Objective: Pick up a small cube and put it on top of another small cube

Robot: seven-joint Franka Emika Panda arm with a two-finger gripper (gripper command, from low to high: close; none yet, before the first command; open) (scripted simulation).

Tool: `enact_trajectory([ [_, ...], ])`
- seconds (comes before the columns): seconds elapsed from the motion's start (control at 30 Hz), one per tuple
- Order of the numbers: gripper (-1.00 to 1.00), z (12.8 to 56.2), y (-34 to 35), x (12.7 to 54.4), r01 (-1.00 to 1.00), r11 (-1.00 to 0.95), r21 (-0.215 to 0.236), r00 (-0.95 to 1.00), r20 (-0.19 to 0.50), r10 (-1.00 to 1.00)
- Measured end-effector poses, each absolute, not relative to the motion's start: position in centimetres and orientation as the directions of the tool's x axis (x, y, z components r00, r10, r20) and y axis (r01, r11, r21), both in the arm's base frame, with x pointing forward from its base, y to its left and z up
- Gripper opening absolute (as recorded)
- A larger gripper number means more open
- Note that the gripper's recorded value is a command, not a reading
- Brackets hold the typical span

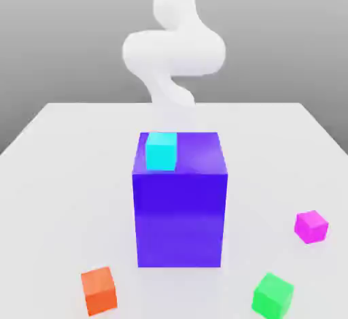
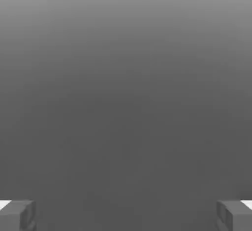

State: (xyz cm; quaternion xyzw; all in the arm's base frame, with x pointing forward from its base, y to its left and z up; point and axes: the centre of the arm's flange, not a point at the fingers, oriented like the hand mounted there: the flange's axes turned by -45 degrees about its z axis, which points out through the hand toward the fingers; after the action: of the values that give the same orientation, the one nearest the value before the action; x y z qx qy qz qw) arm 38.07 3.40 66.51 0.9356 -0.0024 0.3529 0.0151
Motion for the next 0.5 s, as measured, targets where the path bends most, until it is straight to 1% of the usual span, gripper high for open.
enact_trajectory([
  [0.1,0.0,60.2,7.5,41.3,-0.007,-0.998,0.069,0.81,0.586,0.034],
  [0.23,0.0,51.6,12.5,43.6,0.023,-0.994,0.11,0.871,0.486,0.074],
  [0.37,0.0,42.8,17.2,43.7,0.072,-0.989,0.132,0.916,0.383,0.117],
  [0.5,0.0,34.5,21.4,41.6,0.132,-0.983,0.128,0.947,0.276,0.163],
])
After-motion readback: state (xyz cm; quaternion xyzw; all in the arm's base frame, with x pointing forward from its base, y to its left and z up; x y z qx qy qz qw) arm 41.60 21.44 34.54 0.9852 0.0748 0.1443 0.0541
